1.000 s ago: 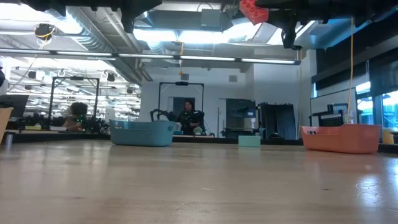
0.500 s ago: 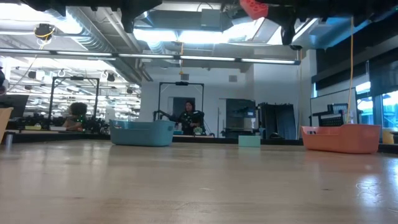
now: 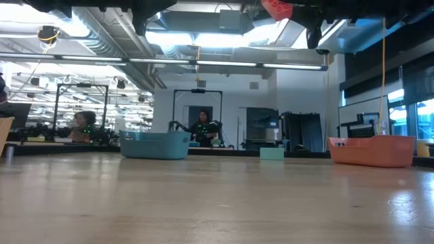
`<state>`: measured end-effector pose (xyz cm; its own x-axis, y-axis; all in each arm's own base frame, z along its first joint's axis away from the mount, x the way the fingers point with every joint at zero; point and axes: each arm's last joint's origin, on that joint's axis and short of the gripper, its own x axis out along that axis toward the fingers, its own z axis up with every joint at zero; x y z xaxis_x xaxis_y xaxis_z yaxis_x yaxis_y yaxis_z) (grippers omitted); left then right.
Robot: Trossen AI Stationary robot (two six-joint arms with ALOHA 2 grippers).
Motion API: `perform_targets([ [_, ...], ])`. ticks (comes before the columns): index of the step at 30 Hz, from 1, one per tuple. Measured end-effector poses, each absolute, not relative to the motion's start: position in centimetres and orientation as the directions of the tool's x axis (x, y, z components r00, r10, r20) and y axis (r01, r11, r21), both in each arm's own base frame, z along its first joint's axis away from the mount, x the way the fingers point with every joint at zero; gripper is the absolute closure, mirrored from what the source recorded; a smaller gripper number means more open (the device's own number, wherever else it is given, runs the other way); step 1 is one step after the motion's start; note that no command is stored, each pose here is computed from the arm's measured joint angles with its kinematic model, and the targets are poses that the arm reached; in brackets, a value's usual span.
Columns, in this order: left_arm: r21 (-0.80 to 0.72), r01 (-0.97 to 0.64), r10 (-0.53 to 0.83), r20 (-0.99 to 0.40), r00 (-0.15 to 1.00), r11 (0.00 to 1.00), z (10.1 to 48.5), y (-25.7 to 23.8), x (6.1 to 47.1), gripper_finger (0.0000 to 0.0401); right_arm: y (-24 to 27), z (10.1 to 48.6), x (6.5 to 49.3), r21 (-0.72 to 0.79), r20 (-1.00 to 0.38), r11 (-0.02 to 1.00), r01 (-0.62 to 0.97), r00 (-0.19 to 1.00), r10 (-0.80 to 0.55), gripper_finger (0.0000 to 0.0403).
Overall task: Sort & place blocks by color
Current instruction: Put the top center orange 8 stud game piece into the orange bin
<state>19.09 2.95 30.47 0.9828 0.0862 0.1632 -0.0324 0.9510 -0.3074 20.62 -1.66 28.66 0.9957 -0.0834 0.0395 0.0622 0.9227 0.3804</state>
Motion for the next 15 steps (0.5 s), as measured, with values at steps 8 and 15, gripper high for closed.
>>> perform_targets([
  [8,-0.307,-0.031,0.085,0.164,0.983,0.951,30.48,2.94,19.08,0.0235,-1.65,28.65,20.62,0.379,0.039,0.923,0.058,0.996,-0.079,0.0307],
  [15,-0.307,-0.031,0.085,0.164,0.983,0.951,30.47,2.94,19.09,0.0235,-1.65,28.65,20.62,0.374,0.039,0.926,0.058,0.996,-0.078,0.0307],
])
